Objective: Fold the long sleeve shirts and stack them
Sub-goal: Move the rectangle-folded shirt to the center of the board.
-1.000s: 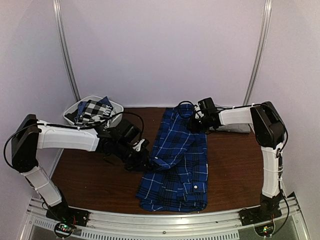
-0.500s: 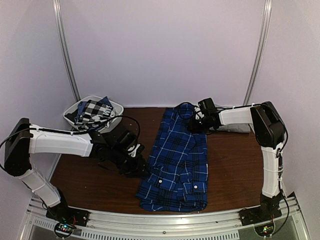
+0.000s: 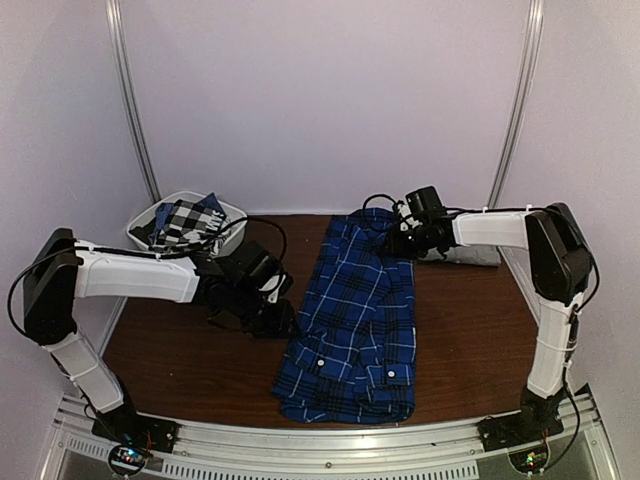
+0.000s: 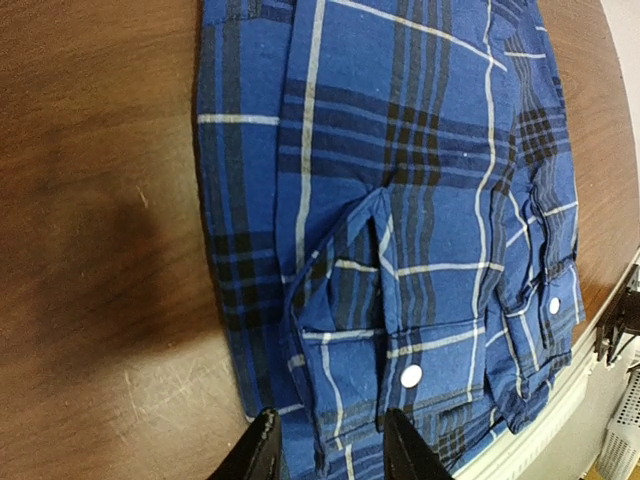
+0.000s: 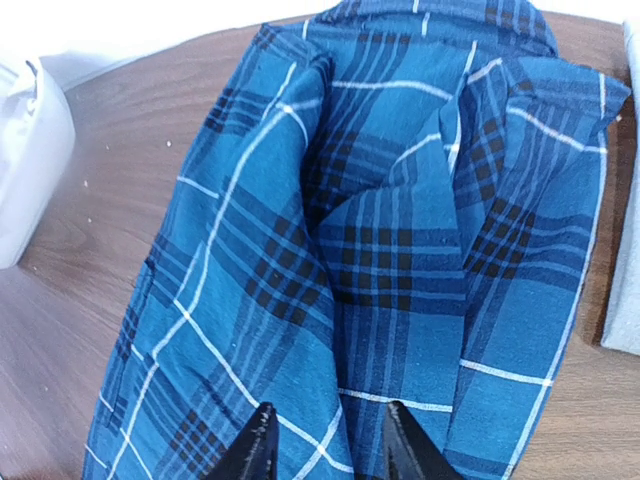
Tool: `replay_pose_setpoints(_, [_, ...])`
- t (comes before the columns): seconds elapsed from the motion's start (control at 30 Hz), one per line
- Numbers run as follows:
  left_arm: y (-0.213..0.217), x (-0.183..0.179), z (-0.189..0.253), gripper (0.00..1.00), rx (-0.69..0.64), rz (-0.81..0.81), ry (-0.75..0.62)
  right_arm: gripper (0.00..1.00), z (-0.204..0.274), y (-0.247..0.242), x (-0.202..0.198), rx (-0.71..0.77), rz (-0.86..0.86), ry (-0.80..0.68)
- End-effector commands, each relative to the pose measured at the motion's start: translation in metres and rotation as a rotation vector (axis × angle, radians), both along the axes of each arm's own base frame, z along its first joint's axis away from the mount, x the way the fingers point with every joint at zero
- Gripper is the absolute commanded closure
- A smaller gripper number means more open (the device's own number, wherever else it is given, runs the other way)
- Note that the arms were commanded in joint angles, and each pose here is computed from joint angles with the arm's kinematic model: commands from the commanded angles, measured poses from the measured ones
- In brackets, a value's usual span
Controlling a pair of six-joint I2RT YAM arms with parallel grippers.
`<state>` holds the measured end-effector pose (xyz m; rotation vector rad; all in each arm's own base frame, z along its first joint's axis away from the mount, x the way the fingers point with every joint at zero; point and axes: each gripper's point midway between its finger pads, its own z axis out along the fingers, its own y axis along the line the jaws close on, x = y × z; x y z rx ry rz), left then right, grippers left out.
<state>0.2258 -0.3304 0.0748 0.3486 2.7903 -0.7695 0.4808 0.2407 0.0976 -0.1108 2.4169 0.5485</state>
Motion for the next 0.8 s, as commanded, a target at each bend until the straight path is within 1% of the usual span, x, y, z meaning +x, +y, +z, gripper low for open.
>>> replay_pose_setpoints(0.0, [-0.009,0.021,0.001,0.64,0.023,-0.035,-0.072,0.59,0.013,-0.002,0.005,-0.024,0.016,-0.049])
replay_pose_setpoints(0.1, [-0.007,0.030,-0.002,0.66,0.044,-0.024,-0.093,0.53,0.019,0.010,0.016,-0.013,0.062,-0.077])
replay_pose_setpoints(0.2, [0.001,0.051,0.001,0.66,0.053,0.013,-0.126,0.51,0.020,0.019,0.029,-0.025,0.088,-0.096])
replay_pose_setpoints(0.37, [0.007,0.088,0.006,0.67,0.039,0.048,-0.163,0.55,0.011,0.036,0.051,-0.030,0.121,-0.103])
replay_pose_setpoints(0.4, [0.008,0.092,0.004,0.67,0.044,0.045,-0.166,0.56,0.014,0.038,0.056,-0.030,0.127,-0.107])
replay_pose_setpoints(0.43, [0.007,0.096,0.004,0.67,0.042,0.043,-0.168,0.56,0.004,0.041,0.059,-0.037,0.134,-0.094])
replay_pose_setpoints(0.57, [0.006,0.104,-0.003,0.67,0.039,0.032,-0.166,0.58,-0.005,0.051,0.073,-0.038,0.151,-0.089])
replay_pose_setpoints(0.63, [0.005,0.108,-0.006,0.67,0.033,0.029,-0.160,0.62,-0.013,0.052,0.079,-0.045,0.146,-0.081])
replay_pose_setpoints(0.77, [0.000,0.112,-0.010,0.67,0.015,0.024,-0.156,0.75,-0.033,0.050,0.089,-0.083,0.120,-0.054])
